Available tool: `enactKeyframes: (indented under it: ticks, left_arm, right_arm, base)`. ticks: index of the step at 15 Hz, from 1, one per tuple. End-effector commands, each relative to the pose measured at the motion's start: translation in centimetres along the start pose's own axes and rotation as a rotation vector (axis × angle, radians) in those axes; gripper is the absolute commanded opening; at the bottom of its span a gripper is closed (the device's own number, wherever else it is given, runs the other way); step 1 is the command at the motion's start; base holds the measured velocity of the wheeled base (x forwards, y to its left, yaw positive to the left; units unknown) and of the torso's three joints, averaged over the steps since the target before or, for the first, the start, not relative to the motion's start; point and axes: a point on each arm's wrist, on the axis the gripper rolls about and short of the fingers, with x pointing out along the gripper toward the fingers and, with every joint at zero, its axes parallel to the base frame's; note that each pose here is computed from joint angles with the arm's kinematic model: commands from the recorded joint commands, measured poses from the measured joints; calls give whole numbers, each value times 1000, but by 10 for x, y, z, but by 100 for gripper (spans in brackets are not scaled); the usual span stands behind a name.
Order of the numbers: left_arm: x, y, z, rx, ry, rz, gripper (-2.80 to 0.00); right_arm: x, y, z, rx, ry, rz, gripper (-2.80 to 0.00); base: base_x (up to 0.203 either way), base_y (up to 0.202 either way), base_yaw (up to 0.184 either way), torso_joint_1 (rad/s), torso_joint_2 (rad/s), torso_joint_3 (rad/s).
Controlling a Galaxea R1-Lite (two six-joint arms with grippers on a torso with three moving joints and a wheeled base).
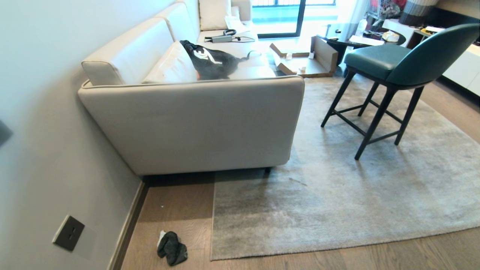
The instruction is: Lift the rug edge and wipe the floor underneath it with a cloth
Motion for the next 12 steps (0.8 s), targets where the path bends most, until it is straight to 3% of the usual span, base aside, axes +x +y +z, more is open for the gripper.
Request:
enactKeyframes:
  ticks: [1,5,12]
  left_arm:
    - [0,0,0,-2,-1,0,-280]
    - [0,0,0,-2,-1,0,-280]
    - [0,0,0,-2,-1,0,-280]
  right_arm:
    - [0,0,0,0,1,0,-280]
    - [0,0,0,0,1,0,-280]
    - [0,0,0,0,1,0,-280]
  base:
    - [0,0,0,3,-2,203]
    - [0,0,0,2,1,125]
    - [0,0,0,0,0,5]
